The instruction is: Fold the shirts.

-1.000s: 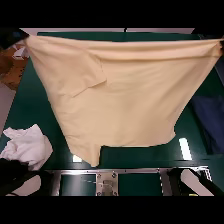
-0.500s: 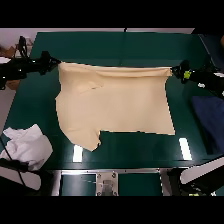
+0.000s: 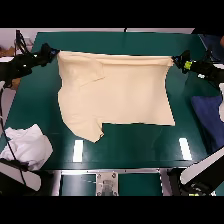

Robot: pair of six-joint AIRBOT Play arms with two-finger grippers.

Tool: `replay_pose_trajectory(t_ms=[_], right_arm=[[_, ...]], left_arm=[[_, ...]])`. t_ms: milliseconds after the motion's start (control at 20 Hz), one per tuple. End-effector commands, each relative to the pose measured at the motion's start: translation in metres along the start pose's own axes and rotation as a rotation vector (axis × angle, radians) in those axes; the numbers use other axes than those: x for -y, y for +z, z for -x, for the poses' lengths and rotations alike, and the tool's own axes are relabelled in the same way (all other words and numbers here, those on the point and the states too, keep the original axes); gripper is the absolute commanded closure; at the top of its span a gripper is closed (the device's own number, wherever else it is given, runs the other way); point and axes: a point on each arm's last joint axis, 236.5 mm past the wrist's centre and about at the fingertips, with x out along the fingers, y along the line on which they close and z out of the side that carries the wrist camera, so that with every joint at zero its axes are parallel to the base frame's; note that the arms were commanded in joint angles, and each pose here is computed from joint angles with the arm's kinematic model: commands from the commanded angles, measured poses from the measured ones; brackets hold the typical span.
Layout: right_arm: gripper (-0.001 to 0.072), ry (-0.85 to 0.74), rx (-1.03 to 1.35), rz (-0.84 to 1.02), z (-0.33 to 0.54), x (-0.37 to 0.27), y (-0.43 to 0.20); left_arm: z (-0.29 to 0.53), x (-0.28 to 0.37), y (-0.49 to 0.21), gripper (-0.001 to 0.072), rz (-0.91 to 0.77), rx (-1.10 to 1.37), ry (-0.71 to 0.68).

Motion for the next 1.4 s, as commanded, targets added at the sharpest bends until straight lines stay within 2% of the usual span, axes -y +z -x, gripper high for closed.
replay_pose_trajectory(t_ms=[0,200,300,450,650,850,1350], right_arm=[[0.0697,-0.007,-0.050,0.020,0.001,0.002,-0.009],[0.0698,-0.164,-0.303,0.009,0.030,0.048,-0.059],[0.0698,-0.247,-0.411,0.021,0.049,0.071,-0.078],[0.0698,-0.274,-0.503,0.023,0.063,0.078,-0.095],[0.0698,-0.322,-0.545,-0.009,0.073,0.087,-0.104],[0.0698,-0.354,-0.591,-0.032,0.078,0.099,-0.119],[0.0696,-0.368,-0.648,-0.099,0.080,0.115,-0.150]], left_arm=[[-0.007,0.008,-0.006,0.0684,-0.077,-0.013,-0.006],[0.006,-0.008,-0.042,0.0684,-0.031,-0.191,0.032],[0.019,-0.033,-0.070,0.0684,-0.029,-0.325,0.126],[0.040,-0.064,-0.103,0.0684,-0.032,-0.485,0.265],[0.052,-0.063,-0.126,0.0684,-0.037,-0.596,0.267],[0.071,-0.079,-0.143,0.0684,-0.025,-0.693,0.348],[0.066,-0.088,-0.175,0.0683,0.051,-0.713,0.355]])
